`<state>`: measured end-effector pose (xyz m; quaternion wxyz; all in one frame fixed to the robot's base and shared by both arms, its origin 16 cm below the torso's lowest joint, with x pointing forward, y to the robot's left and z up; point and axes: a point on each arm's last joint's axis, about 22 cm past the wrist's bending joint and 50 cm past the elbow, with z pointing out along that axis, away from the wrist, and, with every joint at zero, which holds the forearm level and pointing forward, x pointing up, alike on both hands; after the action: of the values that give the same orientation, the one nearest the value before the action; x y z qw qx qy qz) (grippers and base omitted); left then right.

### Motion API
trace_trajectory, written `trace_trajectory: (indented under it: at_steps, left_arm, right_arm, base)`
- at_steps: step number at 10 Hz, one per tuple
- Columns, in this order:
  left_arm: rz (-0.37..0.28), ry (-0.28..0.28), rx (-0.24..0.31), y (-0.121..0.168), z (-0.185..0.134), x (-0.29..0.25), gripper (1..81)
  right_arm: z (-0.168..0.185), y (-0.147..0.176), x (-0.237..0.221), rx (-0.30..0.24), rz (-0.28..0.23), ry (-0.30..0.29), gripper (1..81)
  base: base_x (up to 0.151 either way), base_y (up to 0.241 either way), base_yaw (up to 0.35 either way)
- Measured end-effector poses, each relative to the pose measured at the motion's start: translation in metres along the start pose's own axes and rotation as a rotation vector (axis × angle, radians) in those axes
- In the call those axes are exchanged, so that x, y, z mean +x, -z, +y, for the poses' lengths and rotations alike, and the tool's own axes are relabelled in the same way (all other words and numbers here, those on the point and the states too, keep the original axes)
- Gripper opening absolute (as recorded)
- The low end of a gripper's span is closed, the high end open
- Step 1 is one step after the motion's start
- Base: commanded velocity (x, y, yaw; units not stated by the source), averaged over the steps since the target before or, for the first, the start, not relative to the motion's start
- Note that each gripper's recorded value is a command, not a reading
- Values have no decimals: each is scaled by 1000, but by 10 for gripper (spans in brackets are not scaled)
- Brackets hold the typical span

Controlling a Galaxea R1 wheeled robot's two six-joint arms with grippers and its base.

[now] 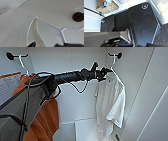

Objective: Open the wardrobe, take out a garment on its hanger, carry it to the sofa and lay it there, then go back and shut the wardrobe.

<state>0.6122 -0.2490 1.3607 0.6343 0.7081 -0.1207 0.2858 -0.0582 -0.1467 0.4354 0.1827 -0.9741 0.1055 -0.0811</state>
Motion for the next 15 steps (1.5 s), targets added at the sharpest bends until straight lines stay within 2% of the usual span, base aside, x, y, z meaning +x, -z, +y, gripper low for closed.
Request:
trace_trajectory:
  at_steps: [3, 4, 6, 12, 15]
  left_arm:
    - [-31, -37, -26, -25, 32, -20, 811]
    - [-32, -46, -30, -23, 37, -18, 811]
    - [9, -72, -41, -16, 50, 1, 811]
    - [32, -132, -51, -24, 52, -3, 811]
    - [49, -157, -74, -38, 54, -15, 811]
  right_arm:
    - [-6, -2, 1, 6, 2, -4, 811]
    - [-6, -2, 2, 6, 2, -7, 811]
    - [-5, -2, 2, 5, 2, -8, 811]
    - [-7, -2, -3, 5, -3, -25, 811]
    - [-7, -1, -9, 1, -9, -39, 811]
  base:
    - [0, 0, 0]
    - [0, 0, 0]
    - [0, 0, 0]
    - [0, 0, 0]
    - [0, 0, 0]
